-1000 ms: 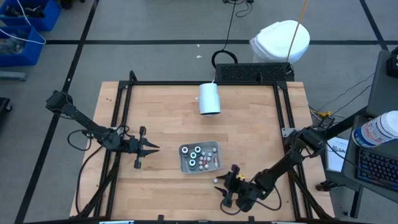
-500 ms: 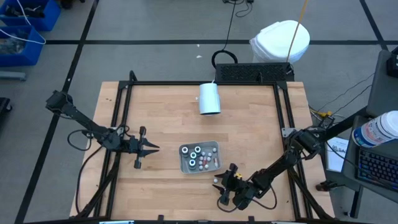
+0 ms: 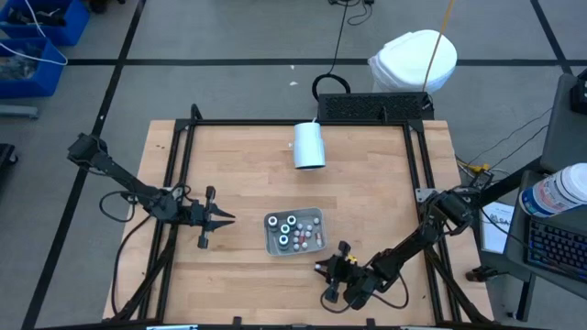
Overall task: Pick & Place food coloring
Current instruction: Put the small green food coloring bottle into the gray bin
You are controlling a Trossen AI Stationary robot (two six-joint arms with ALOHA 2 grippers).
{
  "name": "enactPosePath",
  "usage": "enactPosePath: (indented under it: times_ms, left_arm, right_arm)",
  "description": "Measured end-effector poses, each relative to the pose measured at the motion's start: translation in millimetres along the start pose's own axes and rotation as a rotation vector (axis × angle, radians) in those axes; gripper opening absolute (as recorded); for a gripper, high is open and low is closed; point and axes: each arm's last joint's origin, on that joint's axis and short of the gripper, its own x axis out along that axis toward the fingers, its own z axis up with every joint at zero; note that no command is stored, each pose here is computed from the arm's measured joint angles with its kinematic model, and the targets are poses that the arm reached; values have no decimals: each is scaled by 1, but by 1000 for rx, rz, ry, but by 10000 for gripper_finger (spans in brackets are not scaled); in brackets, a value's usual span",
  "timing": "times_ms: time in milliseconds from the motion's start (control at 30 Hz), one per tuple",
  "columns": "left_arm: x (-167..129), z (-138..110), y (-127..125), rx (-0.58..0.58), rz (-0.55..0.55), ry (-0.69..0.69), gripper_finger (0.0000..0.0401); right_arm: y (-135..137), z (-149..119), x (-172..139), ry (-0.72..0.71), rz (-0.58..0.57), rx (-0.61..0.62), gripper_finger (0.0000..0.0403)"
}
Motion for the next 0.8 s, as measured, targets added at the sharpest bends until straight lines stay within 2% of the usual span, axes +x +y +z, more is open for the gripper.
enactPosePath:
  times_ms: [133, 300, 400, 533, 667, 800]
  left_arm:
    - [0, 0, 0, 0, 0, 0, 63]
    - [0, 0, 0, 1, 0, 0, 63]
    - [0, 0, 0, 2, 0, 0, 63]
    - [0, 0, 0, 1, 0, -1, 63]
    - [0, 0, 0, 1, 0, -1, 63]
    - [0, 0, 0, 0, 0, -1, 63]
  right_arm:
    - [0, 0, 0, 1, 3, 0, 58]
    - [10, 6, -2, 20, 59, -37, 62]
    - [19, 20, -7, -8, 91, -81, 65]
    - [30, 54, -24, -83, 131, -172, 59]
    - [25, 91, -43, -208, 57, -230, 59]
    - [11, 117, -49, -278, -84, -272, 60]
